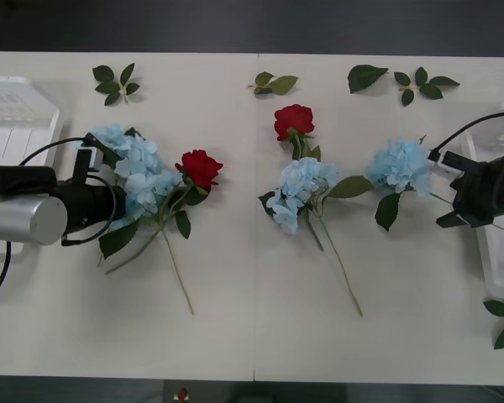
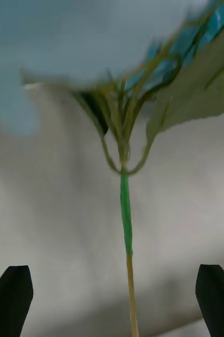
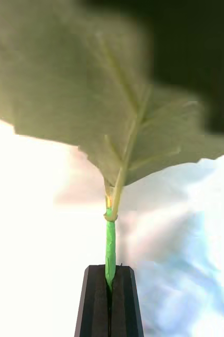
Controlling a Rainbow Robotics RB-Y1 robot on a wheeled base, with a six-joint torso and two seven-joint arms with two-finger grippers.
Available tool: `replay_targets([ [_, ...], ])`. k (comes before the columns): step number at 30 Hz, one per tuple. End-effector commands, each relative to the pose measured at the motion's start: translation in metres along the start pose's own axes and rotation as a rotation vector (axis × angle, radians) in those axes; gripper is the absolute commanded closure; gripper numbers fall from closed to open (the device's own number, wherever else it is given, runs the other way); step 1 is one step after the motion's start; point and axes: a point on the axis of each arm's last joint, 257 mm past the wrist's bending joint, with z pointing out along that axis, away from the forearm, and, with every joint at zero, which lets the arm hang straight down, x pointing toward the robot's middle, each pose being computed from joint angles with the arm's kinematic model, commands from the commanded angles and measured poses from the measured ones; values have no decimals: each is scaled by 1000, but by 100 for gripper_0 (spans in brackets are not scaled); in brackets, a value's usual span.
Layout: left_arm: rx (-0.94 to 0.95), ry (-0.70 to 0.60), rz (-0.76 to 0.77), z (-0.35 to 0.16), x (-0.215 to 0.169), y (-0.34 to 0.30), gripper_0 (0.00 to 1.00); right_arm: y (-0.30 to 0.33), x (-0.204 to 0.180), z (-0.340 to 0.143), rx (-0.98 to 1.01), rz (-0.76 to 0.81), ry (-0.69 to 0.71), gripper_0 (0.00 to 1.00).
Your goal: Put the red flowers into the right box and the blue flowers into the left box
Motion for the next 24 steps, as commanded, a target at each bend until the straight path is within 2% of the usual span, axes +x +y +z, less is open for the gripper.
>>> replay_targets([
  [1,61,-2,-13,-44,-40,-17,100,-13,-30,2,25,-52,-32,10],
  [2,77,3,-18,-55,-47,-18,100,-13,-31,4,26,-58,-30,10],
  [4,124,10,-46,-78,-60,-22,100,-14,-34,7,36,-70,-26,17],
  [8,153,-26,-44,-136,-100,-10,100,-11,-34,13,36,-73,-19,63],
  [14,2,-81,39,-205,-144,50,100,-9,-28,19,34,-68,-2,94],
  [16,-61,-94,57,-217,-153,72,100,-10,-26,19,37,-70,3,100],
  [20,-232,-111,51,-237,-146,145,100,-11,-23,21,43,-71,11,100],
  [24,-325,-138,64,-234,-132,201,100,-14,-27,17,44,-65,-1,100],
])
